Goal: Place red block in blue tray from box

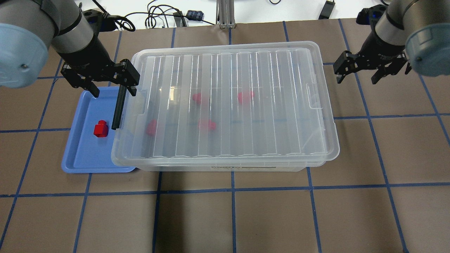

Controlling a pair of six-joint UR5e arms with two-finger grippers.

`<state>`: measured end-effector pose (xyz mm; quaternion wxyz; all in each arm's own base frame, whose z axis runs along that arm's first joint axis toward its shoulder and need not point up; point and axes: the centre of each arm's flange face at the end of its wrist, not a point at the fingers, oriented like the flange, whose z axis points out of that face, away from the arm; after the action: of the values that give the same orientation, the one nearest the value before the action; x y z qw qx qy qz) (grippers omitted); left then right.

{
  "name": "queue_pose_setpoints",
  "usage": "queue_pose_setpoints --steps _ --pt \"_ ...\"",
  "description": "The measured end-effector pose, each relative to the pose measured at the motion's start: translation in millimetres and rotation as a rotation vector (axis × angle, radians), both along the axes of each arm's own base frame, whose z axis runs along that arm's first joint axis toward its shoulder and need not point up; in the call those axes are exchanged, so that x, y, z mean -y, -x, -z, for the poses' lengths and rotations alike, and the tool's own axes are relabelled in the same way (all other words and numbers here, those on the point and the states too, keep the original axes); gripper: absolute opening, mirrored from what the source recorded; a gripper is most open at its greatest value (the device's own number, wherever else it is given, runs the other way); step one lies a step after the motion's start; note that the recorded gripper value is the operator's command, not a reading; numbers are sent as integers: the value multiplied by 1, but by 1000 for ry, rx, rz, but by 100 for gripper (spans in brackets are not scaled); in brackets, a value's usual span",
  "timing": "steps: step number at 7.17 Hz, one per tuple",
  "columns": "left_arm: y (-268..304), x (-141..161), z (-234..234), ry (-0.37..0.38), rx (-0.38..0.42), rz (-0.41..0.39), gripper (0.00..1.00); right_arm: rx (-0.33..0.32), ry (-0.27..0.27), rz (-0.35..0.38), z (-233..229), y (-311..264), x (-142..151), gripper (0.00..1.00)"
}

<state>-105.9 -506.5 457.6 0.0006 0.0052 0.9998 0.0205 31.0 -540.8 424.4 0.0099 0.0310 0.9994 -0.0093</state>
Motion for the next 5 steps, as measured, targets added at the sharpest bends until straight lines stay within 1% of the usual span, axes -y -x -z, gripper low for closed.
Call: queue_pose_setpoints --steps 2,3,4,5 --pt "0 0 -1 2 0 0 100 6 -21 18 -60 -8 -22 100" --pt "0 0 -1 3 0 0 100 13 -27 40 -76 -17 -31 100" --pt "0 0 -1 4 -1 0 100 15 -29 60 -82 -41 -38 100" --pt "0 0 -2 4 -1 0 100 11 -19 73 -85 -78 -43 100"
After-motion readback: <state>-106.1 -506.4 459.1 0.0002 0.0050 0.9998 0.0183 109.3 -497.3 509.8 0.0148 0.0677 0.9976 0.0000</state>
